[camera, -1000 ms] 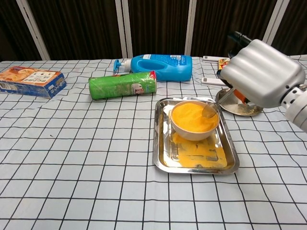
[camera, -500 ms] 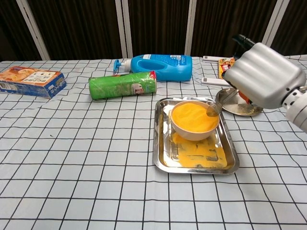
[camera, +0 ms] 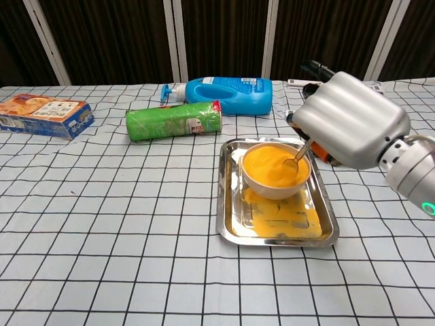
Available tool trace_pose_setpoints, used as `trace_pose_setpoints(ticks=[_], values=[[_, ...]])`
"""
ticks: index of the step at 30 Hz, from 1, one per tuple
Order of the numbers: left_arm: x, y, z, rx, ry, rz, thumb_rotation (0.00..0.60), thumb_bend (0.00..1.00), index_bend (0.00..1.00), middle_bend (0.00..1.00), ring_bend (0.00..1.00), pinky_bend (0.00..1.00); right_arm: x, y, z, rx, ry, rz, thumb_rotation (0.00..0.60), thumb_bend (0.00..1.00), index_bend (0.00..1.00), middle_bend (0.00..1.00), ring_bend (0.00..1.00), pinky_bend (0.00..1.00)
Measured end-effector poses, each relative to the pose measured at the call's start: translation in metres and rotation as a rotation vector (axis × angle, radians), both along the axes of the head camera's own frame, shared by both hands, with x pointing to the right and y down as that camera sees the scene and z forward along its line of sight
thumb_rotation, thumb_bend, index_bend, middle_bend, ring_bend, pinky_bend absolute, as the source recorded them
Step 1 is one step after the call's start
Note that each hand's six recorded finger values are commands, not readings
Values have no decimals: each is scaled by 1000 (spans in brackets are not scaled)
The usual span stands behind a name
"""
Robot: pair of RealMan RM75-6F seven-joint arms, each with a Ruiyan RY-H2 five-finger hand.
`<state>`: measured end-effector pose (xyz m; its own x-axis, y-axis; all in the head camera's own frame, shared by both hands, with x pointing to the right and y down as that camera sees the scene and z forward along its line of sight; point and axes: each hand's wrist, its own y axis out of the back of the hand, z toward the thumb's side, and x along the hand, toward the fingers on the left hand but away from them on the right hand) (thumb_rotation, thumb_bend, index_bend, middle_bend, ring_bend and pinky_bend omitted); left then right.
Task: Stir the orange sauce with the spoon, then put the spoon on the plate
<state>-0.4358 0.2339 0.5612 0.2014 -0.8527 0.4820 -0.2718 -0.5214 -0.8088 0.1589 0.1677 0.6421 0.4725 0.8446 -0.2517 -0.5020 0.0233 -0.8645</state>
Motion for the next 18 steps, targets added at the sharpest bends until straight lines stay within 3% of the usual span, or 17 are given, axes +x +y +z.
trace_pose_setpoints(ticks=[18], values=[[0,0,0,1,-5,-1,600,0,0,0,0,0,21,-19,-20,54,-3,63,600,670,654,607,299,0]])
